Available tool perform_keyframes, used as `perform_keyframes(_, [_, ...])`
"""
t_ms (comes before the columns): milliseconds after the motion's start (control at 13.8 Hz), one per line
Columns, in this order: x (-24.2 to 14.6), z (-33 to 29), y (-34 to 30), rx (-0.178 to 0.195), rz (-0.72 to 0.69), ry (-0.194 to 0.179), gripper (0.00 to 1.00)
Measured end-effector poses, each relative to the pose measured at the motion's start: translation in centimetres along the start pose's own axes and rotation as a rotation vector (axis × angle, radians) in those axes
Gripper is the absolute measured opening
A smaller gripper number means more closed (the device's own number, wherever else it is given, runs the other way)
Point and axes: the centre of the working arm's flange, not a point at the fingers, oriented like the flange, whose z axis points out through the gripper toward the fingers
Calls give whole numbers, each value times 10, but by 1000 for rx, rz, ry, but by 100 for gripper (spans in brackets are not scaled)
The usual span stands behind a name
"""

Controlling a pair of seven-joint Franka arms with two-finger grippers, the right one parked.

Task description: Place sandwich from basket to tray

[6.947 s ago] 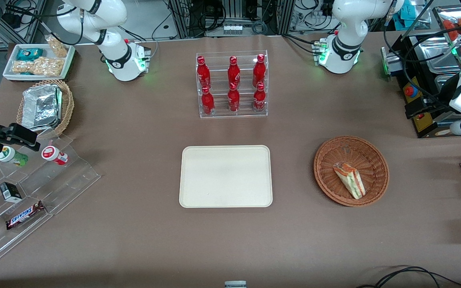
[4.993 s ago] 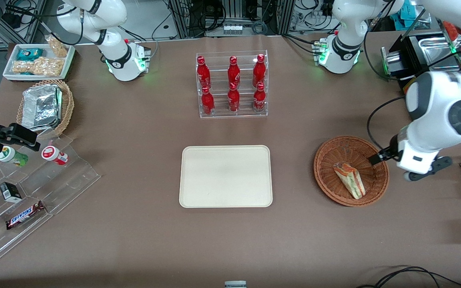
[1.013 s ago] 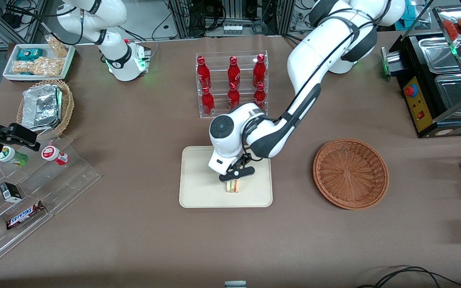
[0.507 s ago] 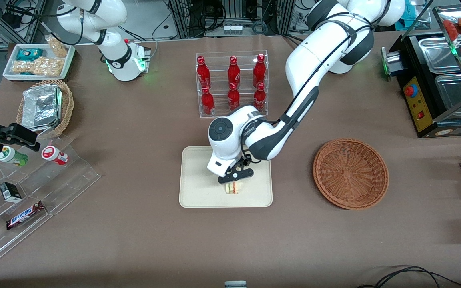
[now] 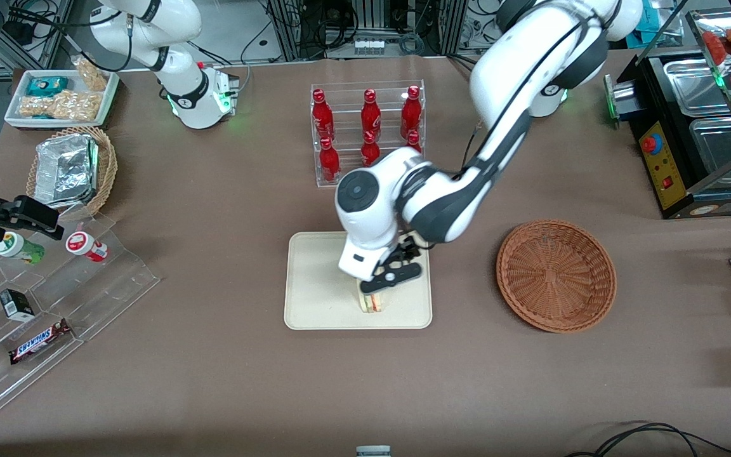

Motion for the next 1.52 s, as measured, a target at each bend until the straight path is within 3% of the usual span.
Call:
perform_keyframes(289, [48, -97, -80, -30, -1, -104, 100])
perform_keyframes(434, [69, -130, -119, -77, 5, -160, 100])
perform_keyframes(724, [84, -156, -201, -53, 54, -280, 100])
perform_keyframes(941, [84, -161, -271, -46, 117, -328, 100])
perform_keyframes(1230, [71, -152, -331, 18, 122, -360, 100])
perform_keyframes(1375, [75, -152, -354, 54, 105, -366, 100])
perform_keyframes(1520, [82, -154, -368, 62, 136, -364, 100])
